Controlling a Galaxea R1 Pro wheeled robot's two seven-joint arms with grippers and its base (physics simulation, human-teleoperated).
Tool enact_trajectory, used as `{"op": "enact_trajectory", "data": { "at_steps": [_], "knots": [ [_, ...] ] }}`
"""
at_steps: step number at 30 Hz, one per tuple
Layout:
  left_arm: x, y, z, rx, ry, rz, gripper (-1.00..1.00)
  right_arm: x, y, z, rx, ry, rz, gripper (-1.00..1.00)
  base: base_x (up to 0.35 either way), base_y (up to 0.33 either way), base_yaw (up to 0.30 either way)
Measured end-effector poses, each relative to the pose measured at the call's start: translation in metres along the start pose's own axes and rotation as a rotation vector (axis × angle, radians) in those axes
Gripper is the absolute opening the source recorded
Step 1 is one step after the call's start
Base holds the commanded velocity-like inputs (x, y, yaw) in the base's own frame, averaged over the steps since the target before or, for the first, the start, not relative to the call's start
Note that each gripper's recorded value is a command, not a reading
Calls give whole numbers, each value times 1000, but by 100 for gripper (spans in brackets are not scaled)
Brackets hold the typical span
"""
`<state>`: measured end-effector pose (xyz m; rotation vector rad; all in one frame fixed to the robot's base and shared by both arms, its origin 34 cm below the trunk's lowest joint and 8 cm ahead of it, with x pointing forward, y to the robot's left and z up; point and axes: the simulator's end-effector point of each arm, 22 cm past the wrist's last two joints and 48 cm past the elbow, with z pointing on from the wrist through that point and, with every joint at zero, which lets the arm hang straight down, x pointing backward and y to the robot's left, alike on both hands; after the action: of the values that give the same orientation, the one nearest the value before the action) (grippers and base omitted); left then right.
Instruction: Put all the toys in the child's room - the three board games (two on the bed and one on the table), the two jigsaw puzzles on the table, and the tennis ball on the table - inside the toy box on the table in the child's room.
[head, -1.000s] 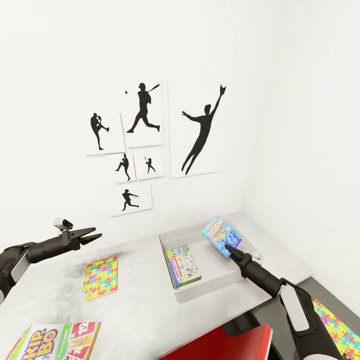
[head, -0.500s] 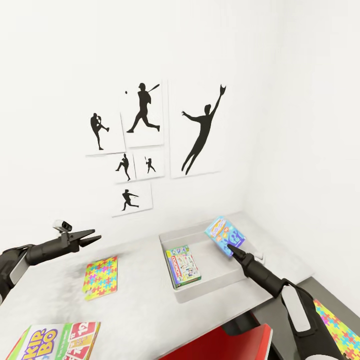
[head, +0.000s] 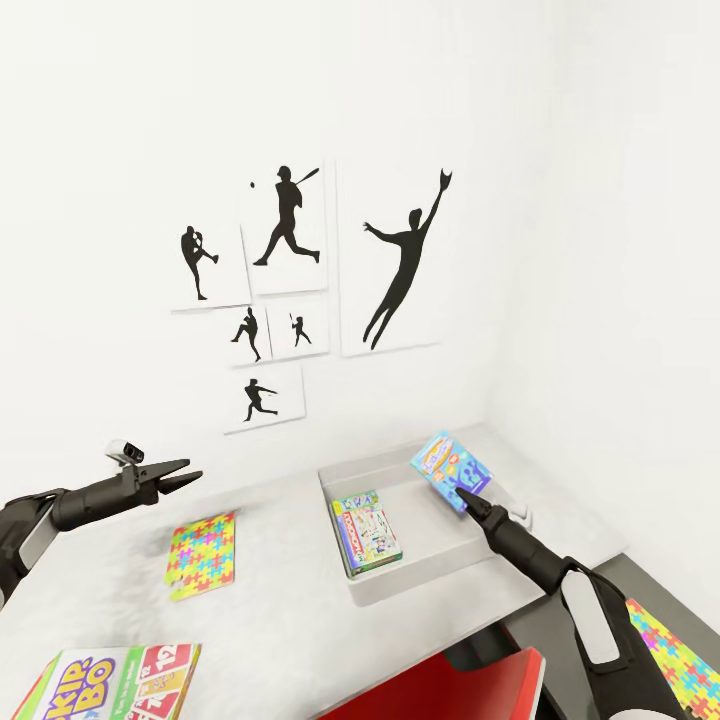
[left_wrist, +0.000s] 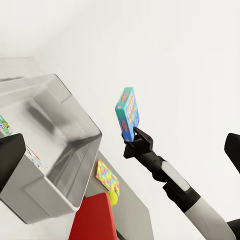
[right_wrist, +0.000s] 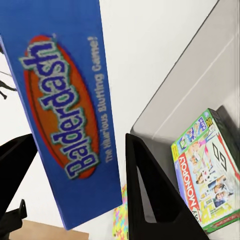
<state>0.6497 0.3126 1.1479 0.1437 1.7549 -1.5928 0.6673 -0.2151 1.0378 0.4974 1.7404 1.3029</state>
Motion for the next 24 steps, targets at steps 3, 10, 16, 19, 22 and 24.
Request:
{"op": "enact_trajectory", "data": {
  "at_steps": [3,10,16,19,22,24],
  "knots": [
    [0,0,0,0,0,0,100,0,-4,0,16,1,3,-100,0,0,0],
    [0,0,0,0,-1,0,100,1,-14,-1,58,5,7,-100,0,0,0],
    [0,0,0,0,0,0,100,3,-16,-1,62,8,11,-100,0,0,0],
    [0,0,0,0,-1,0,100,4,-17,0,65,11,17,-100,0,0,0],
    [0,0,0,0,-1,0,100,5,-20,1,72,15,21,-100,0,0,0],
    [0,0,0,0,-1,0,100,6,-25,1,89,18,26,-100,0,0,0]
  ]
}}
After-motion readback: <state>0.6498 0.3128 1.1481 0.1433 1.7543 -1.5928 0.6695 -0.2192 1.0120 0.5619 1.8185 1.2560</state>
